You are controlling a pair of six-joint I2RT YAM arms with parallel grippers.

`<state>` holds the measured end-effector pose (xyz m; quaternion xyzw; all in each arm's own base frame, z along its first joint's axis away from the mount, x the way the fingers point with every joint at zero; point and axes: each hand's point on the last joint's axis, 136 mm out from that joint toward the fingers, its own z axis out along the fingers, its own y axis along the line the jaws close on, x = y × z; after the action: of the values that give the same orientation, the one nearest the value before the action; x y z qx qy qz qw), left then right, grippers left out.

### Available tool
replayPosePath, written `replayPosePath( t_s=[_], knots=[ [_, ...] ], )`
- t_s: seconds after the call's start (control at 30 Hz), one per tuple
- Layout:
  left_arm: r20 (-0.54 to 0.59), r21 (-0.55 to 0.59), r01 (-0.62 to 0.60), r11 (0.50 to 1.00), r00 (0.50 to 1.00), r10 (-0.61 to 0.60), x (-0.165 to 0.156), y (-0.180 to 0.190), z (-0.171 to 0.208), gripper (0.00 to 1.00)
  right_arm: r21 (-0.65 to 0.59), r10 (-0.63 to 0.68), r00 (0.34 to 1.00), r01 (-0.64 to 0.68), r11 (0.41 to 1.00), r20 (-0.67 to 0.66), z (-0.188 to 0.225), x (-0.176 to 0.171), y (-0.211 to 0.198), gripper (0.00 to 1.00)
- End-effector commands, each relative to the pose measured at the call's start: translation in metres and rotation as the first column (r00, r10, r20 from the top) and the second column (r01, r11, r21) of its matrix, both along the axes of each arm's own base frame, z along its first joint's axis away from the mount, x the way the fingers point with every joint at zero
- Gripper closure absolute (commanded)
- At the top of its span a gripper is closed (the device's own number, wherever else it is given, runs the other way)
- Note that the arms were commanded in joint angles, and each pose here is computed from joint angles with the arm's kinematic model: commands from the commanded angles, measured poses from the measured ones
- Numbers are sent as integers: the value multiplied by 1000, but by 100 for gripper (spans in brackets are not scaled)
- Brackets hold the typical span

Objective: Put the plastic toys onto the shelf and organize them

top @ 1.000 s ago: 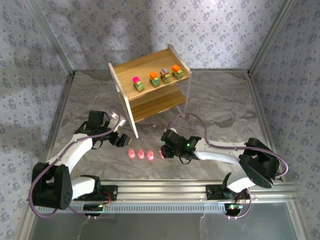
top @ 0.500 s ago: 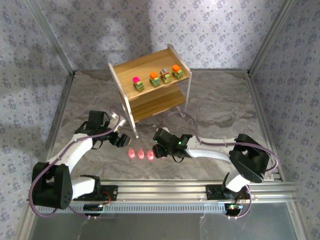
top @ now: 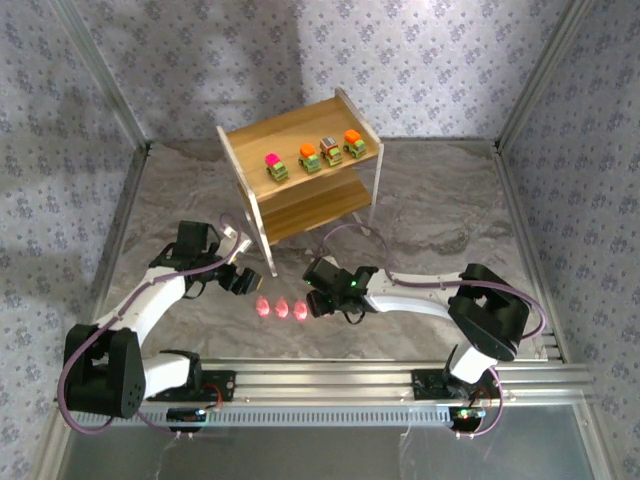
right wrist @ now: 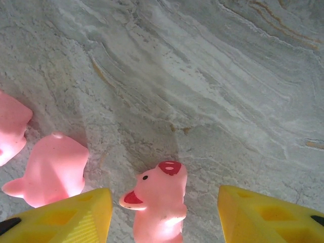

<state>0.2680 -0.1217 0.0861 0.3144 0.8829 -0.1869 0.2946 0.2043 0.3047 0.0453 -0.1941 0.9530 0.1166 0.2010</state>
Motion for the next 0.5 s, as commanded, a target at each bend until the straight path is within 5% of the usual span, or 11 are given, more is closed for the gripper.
replayPosePath(
  t_s=[0.0,0.47],
  knots=[
    [6,-5,8,1000,1000,-8,-1,-2,-1,4,-35,-12,1000,12,999,0,-1,1,-8,41],
    [4,-5,8,1000,1000,-8,-1,-2,-1,4,-55,-60,998,61,997,16,4,8,-26,41]
  ],
)
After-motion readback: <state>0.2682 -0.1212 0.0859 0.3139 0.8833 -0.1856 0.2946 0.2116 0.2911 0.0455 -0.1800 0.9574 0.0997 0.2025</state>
